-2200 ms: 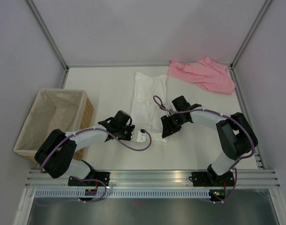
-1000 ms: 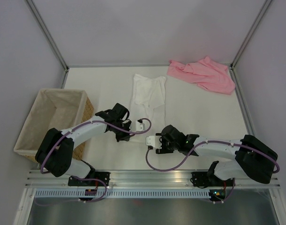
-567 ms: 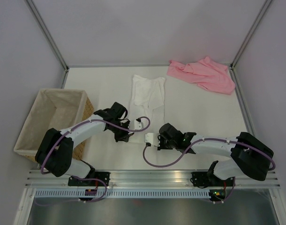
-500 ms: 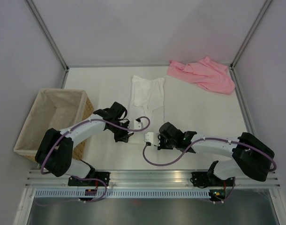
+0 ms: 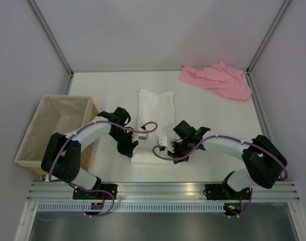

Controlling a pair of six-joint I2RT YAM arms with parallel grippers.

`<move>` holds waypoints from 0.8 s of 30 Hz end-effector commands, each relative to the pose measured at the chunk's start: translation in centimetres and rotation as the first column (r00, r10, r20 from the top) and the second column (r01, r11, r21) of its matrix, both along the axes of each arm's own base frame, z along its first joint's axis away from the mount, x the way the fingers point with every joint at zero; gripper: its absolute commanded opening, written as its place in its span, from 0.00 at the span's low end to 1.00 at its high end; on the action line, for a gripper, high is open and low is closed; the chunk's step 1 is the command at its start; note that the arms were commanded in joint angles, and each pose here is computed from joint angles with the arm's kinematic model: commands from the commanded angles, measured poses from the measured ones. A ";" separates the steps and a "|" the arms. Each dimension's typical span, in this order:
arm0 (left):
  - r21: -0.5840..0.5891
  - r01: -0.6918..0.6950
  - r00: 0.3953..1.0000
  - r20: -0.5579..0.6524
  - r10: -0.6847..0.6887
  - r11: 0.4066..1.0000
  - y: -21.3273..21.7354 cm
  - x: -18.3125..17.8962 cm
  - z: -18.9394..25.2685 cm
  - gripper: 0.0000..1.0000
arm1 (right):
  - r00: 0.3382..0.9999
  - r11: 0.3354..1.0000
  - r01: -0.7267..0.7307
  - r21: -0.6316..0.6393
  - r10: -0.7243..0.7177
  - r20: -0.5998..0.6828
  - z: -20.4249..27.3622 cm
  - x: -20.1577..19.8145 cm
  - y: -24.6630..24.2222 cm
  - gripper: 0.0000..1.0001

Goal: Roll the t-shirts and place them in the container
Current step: Roll the tshirt

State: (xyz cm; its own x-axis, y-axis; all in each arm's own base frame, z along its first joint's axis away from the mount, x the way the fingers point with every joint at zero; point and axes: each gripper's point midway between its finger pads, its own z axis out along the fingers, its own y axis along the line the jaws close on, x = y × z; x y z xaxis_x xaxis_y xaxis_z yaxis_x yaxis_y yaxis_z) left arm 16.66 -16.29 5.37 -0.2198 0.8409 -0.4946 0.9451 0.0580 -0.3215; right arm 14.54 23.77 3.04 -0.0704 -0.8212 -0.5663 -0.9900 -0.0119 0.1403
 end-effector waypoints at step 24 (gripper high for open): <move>-0.009 0.070 0.939 0.337 -0.063 0.998 -1.5 1.9 -2.1 0.52 | 0.968 0.985 0.079 0.153 -0.039 -0.249 1.8 2.5 1.9 0.00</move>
